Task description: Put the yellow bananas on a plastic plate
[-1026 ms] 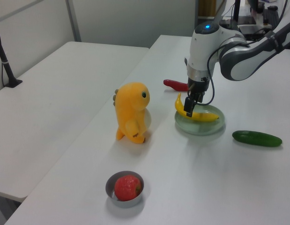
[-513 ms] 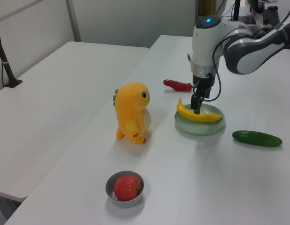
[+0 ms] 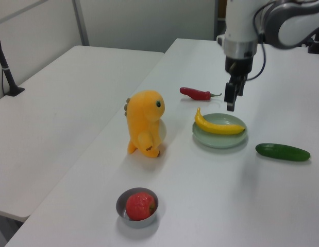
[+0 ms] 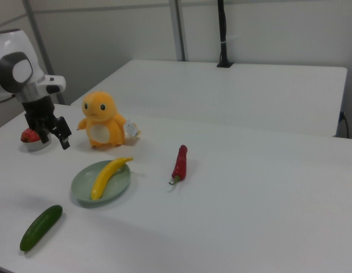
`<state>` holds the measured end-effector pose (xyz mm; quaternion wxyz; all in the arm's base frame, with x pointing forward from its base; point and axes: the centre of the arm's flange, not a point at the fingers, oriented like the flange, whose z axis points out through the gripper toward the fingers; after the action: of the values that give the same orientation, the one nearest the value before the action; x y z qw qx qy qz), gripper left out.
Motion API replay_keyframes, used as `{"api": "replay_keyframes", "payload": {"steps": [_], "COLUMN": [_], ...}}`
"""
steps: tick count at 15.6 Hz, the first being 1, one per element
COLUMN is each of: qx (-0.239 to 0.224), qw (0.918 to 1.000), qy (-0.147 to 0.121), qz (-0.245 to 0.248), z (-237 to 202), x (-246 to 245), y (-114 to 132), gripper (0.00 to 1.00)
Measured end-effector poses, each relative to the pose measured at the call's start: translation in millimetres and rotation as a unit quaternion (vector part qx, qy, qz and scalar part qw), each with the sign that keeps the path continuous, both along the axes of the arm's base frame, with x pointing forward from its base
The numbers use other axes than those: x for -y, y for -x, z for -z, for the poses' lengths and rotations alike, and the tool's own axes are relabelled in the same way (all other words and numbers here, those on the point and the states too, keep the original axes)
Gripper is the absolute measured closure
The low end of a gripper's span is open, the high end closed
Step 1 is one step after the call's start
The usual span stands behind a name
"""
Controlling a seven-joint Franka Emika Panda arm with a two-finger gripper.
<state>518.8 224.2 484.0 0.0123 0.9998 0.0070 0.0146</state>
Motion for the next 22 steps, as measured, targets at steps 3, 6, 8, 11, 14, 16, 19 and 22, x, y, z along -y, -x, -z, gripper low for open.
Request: {"api": "replay_keyframes", "payload": {"steps": [3,6,8,11,14,16,19,22], "qx": [-0.001,-0.003,-0.008,-0.011,-0.009,-0.008,-0.001,0.001], "qw": [0.9999,0.9999,0.9995,0.9985,0.9976,0.9972,0.9970,0.9971], "qy": [-0.012,-0.012,-0.025,-0.038,-0.039,-0.040,-0.042,-0.043], "qz": [-0.004,0.006,0.020,0.039,0.057,0.063,0.064,0.063], "z": [-15,-13,-13,-13,-13,-14,-20,-22], "x": [10,27,49,81,101,110,123,126], "y": [4,-2,-10,-20,-27,-29,-34,-37], "gripper": [0.00,0.00,0.00,0.00,0.00,0.00,0.00,0.00]}}
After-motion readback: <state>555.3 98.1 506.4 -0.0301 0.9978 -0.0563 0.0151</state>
